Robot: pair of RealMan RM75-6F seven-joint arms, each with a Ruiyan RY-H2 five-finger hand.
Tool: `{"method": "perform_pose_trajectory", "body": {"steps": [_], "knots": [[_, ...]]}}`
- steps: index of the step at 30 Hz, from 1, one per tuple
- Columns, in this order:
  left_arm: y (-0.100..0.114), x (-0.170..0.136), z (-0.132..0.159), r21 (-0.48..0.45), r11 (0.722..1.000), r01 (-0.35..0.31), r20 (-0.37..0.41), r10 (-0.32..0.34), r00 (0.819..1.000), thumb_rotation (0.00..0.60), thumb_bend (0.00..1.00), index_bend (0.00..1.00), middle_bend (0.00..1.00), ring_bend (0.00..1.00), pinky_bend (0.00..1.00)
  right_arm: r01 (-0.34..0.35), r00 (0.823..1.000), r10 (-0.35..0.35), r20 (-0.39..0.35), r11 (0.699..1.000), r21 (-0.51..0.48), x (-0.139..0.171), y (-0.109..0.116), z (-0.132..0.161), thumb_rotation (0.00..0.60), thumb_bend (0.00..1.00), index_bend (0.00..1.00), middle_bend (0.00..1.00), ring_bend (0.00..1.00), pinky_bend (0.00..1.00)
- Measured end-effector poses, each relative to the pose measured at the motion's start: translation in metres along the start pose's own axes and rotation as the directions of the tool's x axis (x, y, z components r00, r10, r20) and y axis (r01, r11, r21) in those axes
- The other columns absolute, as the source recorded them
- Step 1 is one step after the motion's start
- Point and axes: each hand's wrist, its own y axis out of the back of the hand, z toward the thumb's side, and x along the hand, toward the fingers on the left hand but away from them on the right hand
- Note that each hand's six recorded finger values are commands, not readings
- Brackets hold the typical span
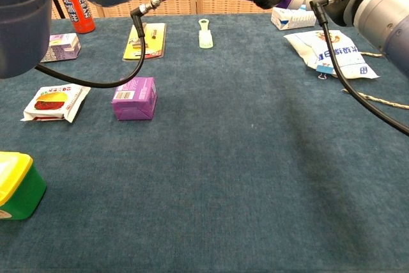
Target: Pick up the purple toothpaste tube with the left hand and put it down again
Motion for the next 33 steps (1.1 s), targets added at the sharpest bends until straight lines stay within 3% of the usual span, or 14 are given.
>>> {"method": "perform_pose_trajectory", "body": {"steps": [33], "knots": [[-0.002,-0.001,0.006,-0.057,0.998,-0.026,-0.005,0.026,1.0,0.6,0.5,0.52,0.56,0.51,0.61,-0.016,1.0,0.016,0.001,0.997,-0.077,-0.001,-0.016,-0.002,0.006,0.0,0.0,0.0,0.0,0.0]]}}
